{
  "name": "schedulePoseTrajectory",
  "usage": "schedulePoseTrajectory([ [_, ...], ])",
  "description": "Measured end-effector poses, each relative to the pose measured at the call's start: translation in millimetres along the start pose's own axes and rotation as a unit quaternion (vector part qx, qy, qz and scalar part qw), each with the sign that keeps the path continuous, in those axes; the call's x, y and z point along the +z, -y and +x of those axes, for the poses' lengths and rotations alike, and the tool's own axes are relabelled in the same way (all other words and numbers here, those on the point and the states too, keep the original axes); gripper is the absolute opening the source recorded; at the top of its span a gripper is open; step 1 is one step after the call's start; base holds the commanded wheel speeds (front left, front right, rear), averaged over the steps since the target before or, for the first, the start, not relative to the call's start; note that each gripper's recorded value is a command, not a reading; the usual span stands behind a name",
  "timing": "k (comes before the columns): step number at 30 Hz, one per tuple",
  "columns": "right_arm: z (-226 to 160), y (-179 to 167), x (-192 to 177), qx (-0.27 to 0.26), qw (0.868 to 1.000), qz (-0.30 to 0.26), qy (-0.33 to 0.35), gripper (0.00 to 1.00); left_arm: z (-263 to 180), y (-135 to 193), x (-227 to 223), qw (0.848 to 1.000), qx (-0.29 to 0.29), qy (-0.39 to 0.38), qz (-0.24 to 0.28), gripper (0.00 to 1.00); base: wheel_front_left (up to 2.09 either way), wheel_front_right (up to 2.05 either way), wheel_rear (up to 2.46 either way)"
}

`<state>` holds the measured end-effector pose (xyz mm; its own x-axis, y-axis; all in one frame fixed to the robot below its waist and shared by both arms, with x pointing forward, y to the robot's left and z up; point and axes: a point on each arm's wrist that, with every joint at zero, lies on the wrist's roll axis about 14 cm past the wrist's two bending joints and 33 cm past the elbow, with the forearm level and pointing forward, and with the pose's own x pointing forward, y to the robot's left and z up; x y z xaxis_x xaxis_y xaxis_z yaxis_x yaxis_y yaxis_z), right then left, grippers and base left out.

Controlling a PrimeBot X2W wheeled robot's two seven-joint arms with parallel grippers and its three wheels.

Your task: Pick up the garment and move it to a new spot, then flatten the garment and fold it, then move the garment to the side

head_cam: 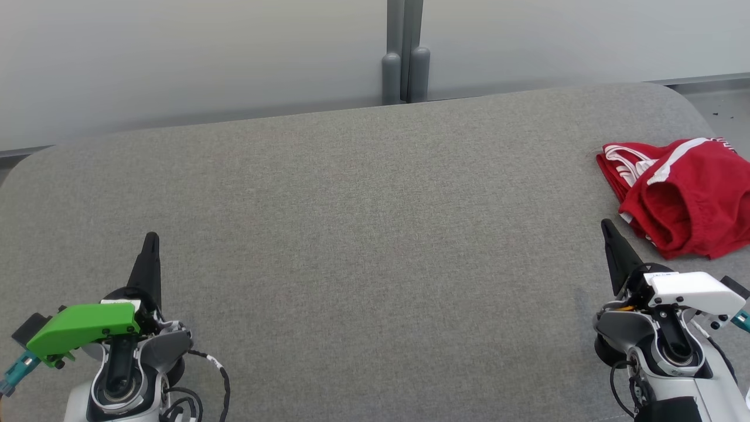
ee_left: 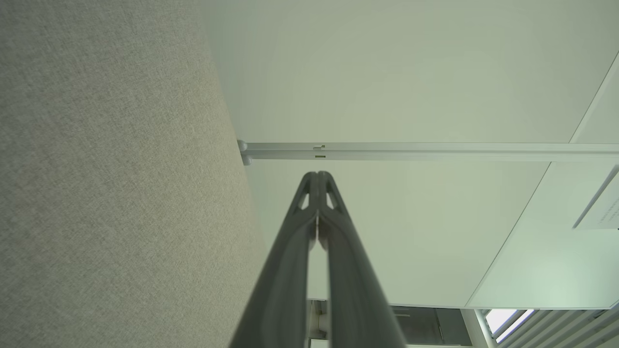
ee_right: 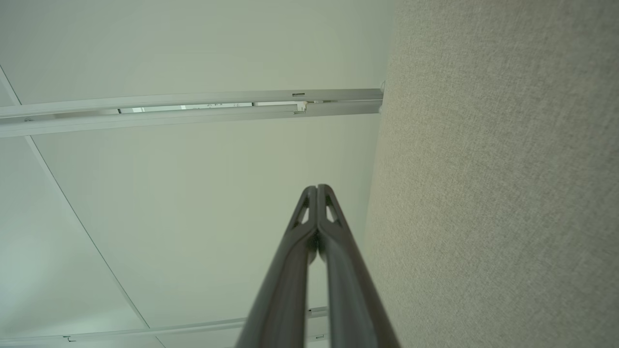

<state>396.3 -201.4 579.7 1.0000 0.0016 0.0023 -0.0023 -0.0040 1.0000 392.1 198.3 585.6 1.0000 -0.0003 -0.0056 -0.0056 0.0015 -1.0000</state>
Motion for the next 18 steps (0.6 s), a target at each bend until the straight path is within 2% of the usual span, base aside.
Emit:
schedulePoseTrajectory([
  [18,0.0,0.0,0.0,0.000,1.000,0.000,0.000,0.00,0.0,-0.1,-0.1,1.000,0.000,0.000,0.000,0.00,0.00,0.00,0.00],
])
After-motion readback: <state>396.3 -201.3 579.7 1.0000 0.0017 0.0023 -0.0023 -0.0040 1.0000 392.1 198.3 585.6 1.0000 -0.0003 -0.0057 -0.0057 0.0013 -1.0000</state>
